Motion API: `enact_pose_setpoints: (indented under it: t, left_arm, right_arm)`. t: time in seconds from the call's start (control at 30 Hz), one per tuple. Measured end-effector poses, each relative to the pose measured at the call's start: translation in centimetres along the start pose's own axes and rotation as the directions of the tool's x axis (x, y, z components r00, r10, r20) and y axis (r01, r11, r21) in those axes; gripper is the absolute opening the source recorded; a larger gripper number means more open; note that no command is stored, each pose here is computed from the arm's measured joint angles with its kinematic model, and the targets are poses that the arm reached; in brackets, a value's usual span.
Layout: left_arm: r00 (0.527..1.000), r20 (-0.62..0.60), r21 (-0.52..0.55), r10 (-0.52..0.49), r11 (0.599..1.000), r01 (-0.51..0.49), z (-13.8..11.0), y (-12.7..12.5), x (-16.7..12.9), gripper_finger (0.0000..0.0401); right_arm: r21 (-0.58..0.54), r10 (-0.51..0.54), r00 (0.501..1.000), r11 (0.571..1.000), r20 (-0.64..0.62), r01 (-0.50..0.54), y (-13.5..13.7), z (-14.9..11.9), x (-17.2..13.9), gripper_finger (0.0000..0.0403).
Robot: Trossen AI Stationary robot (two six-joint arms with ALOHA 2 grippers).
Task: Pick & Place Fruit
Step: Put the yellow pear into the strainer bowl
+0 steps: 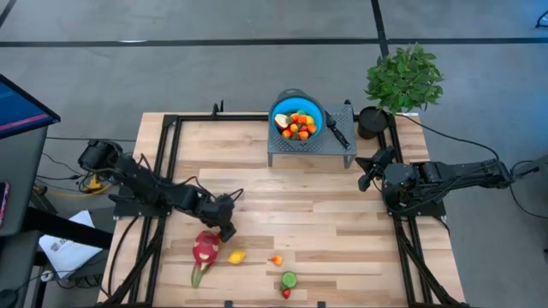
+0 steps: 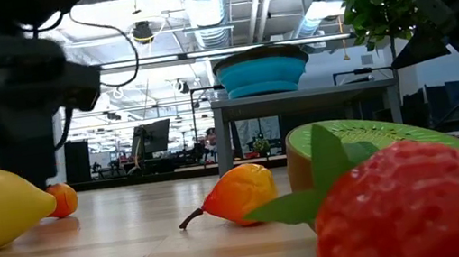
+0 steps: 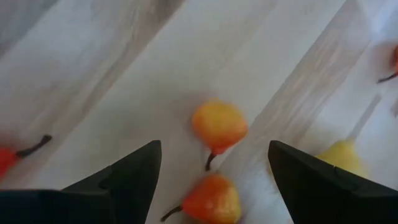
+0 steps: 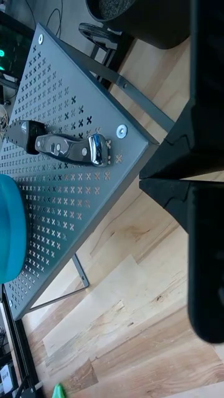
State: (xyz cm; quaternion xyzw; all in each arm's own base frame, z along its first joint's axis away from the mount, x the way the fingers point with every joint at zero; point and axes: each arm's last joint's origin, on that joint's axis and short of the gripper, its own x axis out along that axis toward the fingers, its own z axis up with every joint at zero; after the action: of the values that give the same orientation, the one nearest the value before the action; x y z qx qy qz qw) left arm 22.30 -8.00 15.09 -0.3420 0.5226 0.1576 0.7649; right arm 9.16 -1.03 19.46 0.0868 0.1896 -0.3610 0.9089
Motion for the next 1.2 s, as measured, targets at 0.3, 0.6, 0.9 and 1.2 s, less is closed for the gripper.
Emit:
enact_pose_setpoints:
  t: [0.3, 0.6, 0.9, 1.2]
  left_arm:
    - [0.996, 0.081, 0.022, -0.037, 0.999, 0.035, -0.6, 0.1, 0.6, 0.0289]
    - [0.997, 0.072, 0.033, 0.010, 0.999, -0.012, -0.8, 0.1, 2.3, 0.0289]
    - [0.996, 0.083, 0.038, -0.024, 0.999, 0.021, -0.7, -0.2, 2.6, 0.0289]
    - [0.997, 0.078, 0.038, -0.015, 0.999, 0.012, -0.7, -0.1, 2.5, 0.0238]
  right_arm:
    - [0.000, 0.000, 1.000, 1.000, 0.000, 0.000, 0.0, 0.0, 0.0, 0.0000]
    - [0.000, -0.001, 1.000, 1.000, 0.001, 0.001, 0.0, 0.0, 0.0, 0.0000]
    - [0.000, -0.001, 1.000, 1.000, 0.001, 0.001, 0.0, 0.0, 0.0, 0.0000]
    - [0.000, -0.001, 1.000, 1.000, 0.001, 0.001, 0.0, 0.0, 0.0, 0.0000]
